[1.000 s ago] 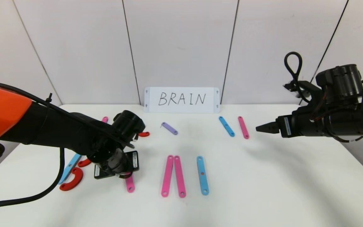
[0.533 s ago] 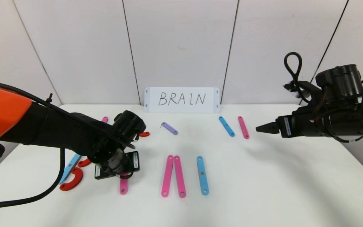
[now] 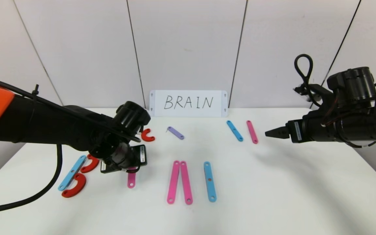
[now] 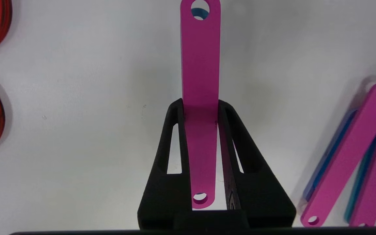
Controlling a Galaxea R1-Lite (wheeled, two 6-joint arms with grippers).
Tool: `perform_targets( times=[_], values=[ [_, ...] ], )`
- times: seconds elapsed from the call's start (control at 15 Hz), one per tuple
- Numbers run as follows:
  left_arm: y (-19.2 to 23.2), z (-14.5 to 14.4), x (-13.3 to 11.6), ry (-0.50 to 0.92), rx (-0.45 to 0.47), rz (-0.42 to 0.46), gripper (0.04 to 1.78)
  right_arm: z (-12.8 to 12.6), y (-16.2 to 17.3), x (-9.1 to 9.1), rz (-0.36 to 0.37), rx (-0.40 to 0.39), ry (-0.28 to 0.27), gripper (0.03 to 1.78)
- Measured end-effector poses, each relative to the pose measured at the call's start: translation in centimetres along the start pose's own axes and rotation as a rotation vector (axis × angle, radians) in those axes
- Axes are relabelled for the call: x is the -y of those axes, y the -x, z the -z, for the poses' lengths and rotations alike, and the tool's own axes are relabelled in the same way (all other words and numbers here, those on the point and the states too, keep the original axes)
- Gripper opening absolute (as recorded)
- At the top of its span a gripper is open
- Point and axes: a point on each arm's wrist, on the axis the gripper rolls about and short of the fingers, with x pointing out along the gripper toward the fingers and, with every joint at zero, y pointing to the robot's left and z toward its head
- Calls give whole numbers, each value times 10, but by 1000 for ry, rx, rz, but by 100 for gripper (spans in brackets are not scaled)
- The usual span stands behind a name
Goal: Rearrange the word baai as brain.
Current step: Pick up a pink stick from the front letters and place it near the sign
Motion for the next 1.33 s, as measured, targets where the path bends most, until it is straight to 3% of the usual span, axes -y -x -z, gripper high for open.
perform_targets(
  times=[0.4,0.67,0.8,1.0,1.33],
  values=[
    [30,-38,20,-143,113,168,30,1,7,0,1,8,-4,173],
    [41,-58,40,-223,103,429,30,0,13,-2,0,23,-3,173],
    [36,-69,51,-259,126,513,30,-1,16,-2,-1,31,-1,173],
    [16,-80,70,-329,211,558,30,-1,20,-3,-1,39,-1,173],
    [-23,-76,99,-374,260,659,30,-1,24,-3,-1,48,1,173]
  ],
)
